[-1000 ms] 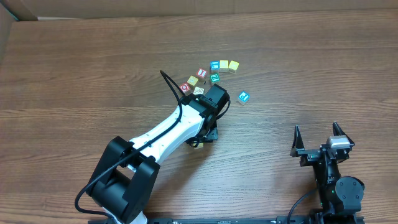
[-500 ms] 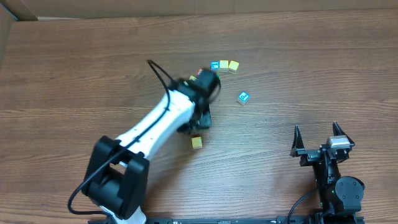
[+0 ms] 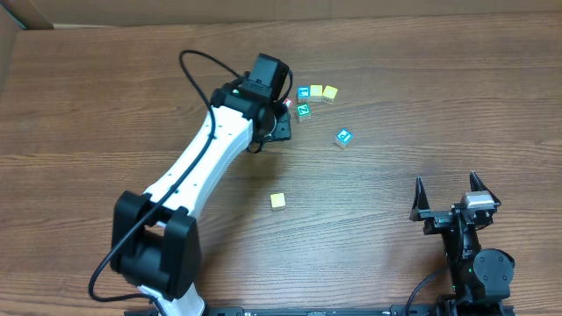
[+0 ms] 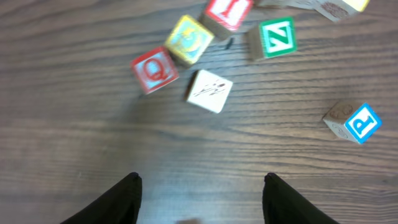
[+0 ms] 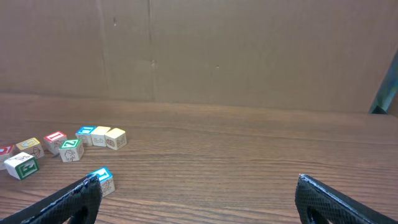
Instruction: Flip 4 blocks
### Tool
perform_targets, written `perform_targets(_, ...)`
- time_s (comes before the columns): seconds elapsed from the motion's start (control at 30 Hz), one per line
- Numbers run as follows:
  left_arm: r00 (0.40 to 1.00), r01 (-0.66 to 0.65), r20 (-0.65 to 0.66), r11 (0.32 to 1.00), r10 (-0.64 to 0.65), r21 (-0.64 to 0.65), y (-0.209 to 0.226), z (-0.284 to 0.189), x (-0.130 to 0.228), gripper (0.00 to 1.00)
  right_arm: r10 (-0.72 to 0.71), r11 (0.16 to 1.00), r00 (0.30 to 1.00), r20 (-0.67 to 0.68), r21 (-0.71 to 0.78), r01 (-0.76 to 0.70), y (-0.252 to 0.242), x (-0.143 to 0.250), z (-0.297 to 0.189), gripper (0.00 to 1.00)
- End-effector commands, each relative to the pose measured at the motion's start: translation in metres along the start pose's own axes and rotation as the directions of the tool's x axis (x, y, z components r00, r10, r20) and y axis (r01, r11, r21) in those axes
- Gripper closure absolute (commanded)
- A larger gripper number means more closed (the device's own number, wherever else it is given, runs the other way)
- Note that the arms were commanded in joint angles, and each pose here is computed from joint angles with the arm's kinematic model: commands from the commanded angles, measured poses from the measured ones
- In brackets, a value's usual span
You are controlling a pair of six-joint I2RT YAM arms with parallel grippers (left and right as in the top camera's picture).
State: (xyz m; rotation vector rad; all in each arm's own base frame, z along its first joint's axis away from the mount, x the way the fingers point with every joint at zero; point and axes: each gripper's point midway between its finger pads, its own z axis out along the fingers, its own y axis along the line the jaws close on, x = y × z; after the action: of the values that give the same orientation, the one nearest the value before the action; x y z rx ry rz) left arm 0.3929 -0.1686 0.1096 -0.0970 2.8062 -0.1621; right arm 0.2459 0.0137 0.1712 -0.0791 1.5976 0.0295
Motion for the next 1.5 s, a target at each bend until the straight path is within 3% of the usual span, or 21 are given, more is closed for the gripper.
perform_targets(0.0, 0.99, -0.135, -0.05, 0.991, 0.133, -0.023, -0.005, 0.028, 0.011, 0.44, 0.0, 1.0, 1.0, 0.005, 0.003, 0.0, -0.001, 0.002, 0.0, 0.0)
perform_targets(0.1, 0.985, -0.144, -0.097, 0.989, 0.139, -0.038, -0.002, 0.046, 0.02, 0.44, 0.0, 1.0, 1.0, 0.005, 0.003, 0.0, -0.001, 0.002, 0.0, 0.0)
perform_targets(0.23, 0.975, -0.134, -0.184, 0.99, 0.122, -0.051, 0.004, 0.056, 0.039, 0.51, 0.0, 1.0, 1.0, 0.005, 0.003, 0.0, -0.001, 0.002, 0.0, 0.0)
perform_targets(0.4, 0.959, -0.136, -0.262, 0.984, 0.103, -0.111, 0.022, 0.046, 0.056, 0.69, 0.0, 1.0, 1.0, 0.005, 0.003, 0.0, -0.001, 0.002, 0.0, 0.0)
perform_targets(0.5, 0.946, -0.121, -0.318, 0.979, 0.063, -0.165, 0.039, 0.039, 0.067, 0.96, 0.0, 1.0, 1.0, 0.005, 0.003, 0.0, -0.001, 0.002, 0.0, 0.0)
perform_targets(0.8, 0.888, -0.086, -0.46, 0.975, -0.018, -0.205, 0.056, 0.023, 0.099, 0.96, 0.0, 1.0, 1.0, 0.005, 0.003, 0.0, -0.001, 0.002, 0.0, 0.0)
perform_targets(1.17, 0.872, -0.072, -0.489, 0.982, -0.024, -0.176, 0.052, 0.025, 0.108, 0.96, 0.0, 1.0, 1.0, 0.005, 0.003, 0.0, -0.001, 0.002, 0.0, 0.0)
perform_targets(1.47, 0.842, -0.035, -0.534, 0.981, -0.075, -0.191, 0.06, 0.043, 0.14, 0.96, 0.0, 1.0, 1.0, 0.005, 0.003, 0.0, -0.001, 0.002, 0.0, 0.0)
